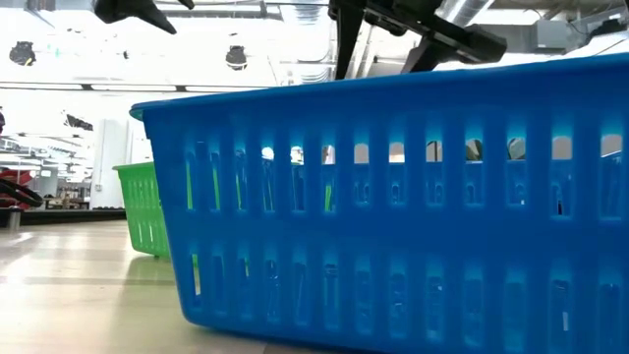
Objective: Stack baskets on shelf by color
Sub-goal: Stack the green bin on the other green bins on the shelf
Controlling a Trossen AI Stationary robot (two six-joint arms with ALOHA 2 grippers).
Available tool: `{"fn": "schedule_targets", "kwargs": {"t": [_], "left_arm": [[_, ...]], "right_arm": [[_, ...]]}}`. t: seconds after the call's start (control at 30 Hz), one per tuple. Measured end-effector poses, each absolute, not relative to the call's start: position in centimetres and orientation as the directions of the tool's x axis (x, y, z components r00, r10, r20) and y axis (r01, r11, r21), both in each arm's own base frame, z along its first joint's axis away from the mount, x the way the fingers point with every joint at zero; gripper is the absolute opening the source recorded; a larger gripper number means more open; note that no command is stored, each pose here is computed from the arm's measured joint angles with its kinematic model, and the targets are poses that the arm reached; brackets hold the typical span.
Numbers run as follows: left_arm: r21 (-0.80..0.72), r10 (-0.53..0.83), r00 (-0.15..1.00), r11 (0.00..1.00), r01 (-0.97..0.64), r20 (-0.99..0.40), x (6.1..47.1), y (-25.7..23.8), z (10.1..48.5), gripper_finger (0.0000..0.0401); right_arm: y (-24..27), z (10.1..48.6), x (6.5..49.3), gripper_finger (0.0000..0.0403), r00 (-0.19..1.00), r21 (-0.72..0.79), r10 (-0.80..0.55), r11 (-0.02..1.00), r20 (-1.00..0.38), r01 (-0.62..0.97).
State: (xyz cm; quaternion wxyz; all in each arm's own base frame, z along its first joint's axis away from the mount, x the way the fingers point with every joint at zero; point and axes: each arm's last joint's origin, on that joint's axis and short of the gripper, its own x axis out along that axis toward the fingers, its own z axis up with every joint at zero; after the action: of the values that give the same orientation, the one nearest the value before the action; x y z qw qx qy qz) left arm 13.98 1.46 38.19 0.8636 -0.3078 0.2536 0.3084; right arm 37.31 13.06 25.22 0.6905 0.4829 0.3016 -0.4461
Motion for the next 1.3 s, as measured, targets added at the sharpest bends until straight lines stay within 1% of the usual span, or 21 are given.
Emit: {"fn": "schedule_targets", "kwargs": {"t": [0.13,0.3,0.43,0.57,0.77,1.0,1.2,1.3], "left_arm": [[-0.391,0.366,0.685,0.613,-0.687,-0.631,14.0,1.4,38.2,0.0244],[-0.39,0.341,0.693,0.633,-0.669,-0.636,14.0,1.4,38.2,0.0244],[-0.389,0.339,0.696,0.637,-0.665,-0.633,14.0,1.3,38.2,0.0244],[-0.376,0.326,0.702,0.663,-0.648,-0.634,13.9,1.3,38.3,0.0244],[-0.373,0.326,0.705,0.669,-0.643,-0.63,13.8,1.3,38.3,0.0244],[-0.373,0.325,0.705,0.669,-0.642,-0.631,13.8,1.3,38.3,0.0244],[-0.381,0.321,0.707,0.665,-0.642,-0.631,13.8,1.3,38.3,0.0244],[-0.395,0.32,0.707,0.651,-0.648,-0.631,13.8,1.3,38.3,0.0244]], "right_arm": [[13.3,25.3,37.2,0.0249,0.427,0.411,-0.341,0.12,-0.838,0.904],[13.5,25.2,37.5,0.0249,0.452,0.459,-0.33,0.063,-0.828,0.886],[14.0,24.4,37.9,0.0249,0.453,0.482,-0.328,-0.007,-0.829,0.876],[14.9,22.6,38.8,0.0249,0.455,0.491,-0.304,-0.048,-0.837,0.87],[16.2,21.2,39.8,0.0249,0.491,0.512,-0.211,-0.061,-0.845,0.857],[16.5,19.9,39.6,0.0249,0.439,0.467,-0.221,-0.094,-0.871,0.879],[16.2,18.2,40.1,0.0249,0.392,0.415,-0.213,-0.077,-0.895,0.906],[15.8,17.8,40.8,0.0248,0.41,0.429,-0.195,-0.068,-0.891,0.901]]}}
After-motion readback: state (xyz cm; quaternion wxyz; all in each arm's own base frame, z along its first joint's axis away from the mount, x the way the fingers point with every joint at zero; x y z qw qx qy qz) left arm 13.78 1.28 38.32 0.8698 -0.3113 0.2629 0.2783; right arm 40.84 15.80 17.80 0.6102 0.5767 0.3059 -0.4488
